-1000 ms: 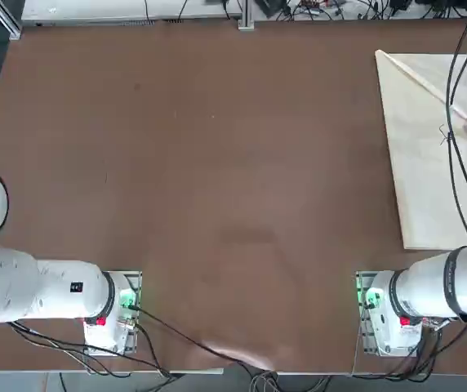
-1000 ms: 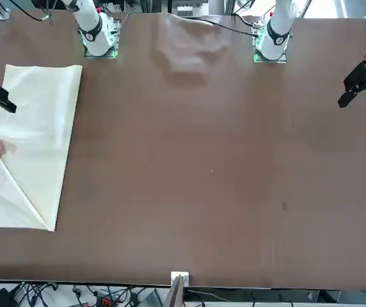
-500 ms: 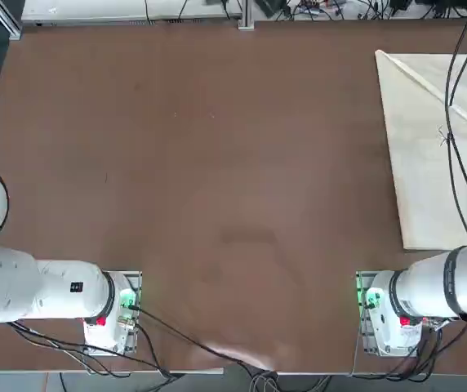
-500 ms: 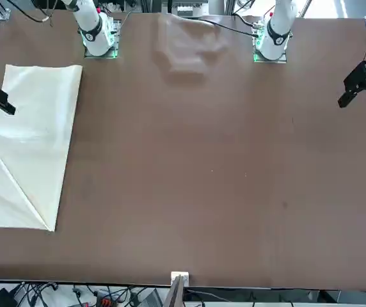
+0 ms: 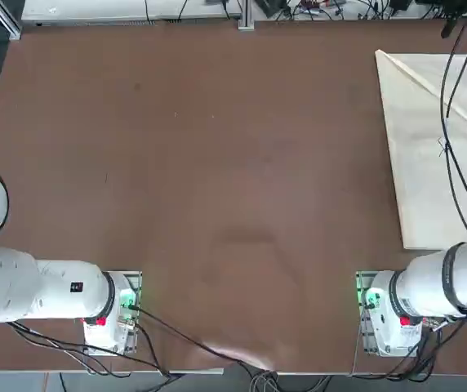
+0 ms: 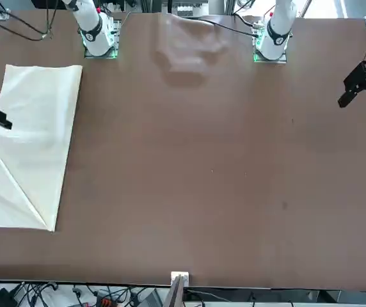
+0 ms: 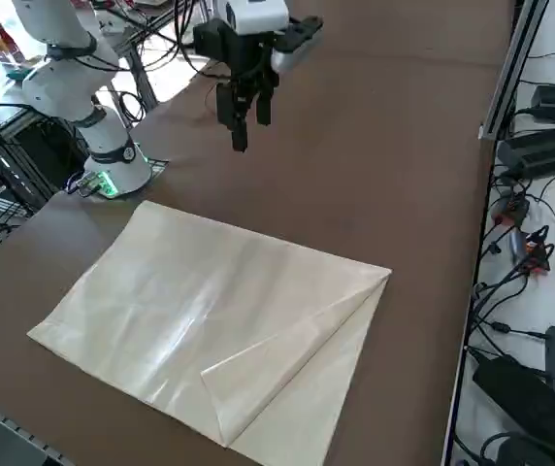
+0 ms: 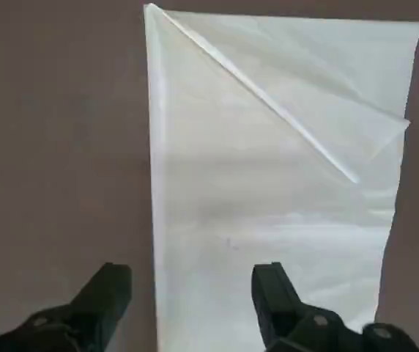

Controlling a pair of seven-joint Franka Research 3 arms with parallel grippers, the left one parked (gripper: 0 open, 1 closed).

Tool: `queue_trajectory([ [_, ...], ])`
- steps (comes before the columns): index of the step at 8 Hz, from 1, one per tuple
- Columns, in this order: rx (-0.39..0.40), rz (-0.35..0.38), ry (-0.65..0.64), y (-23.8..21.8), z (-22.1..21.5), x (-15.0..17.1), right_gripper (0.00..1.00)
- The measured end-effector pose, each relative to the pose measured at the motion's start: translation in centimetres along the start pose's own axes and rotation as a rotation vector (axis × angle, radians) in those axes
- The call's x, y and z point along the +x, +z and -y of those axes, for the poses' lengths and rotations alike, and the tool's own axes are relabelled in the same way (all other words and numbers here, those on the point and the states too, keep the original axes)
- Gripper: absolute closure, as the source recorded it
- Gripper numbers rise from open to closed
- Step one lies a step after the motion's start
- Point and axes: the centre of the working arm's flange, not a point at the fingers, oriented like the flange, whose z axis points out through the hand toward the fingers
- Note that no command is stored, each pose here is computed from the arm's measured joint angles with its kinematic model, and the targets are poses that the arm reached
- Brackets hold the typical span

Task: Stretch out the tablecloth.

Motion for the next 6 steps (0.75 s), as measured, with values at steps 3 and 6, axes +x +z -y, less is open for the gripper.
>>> queue_trajectory([
  [3,-0.03,-0.071,-0.195,7.0,-9.0,-2.2,0.0],
  [6,-0.061,-0.088,-0.379,11.8,-15.0,-4.7,0.0],
])
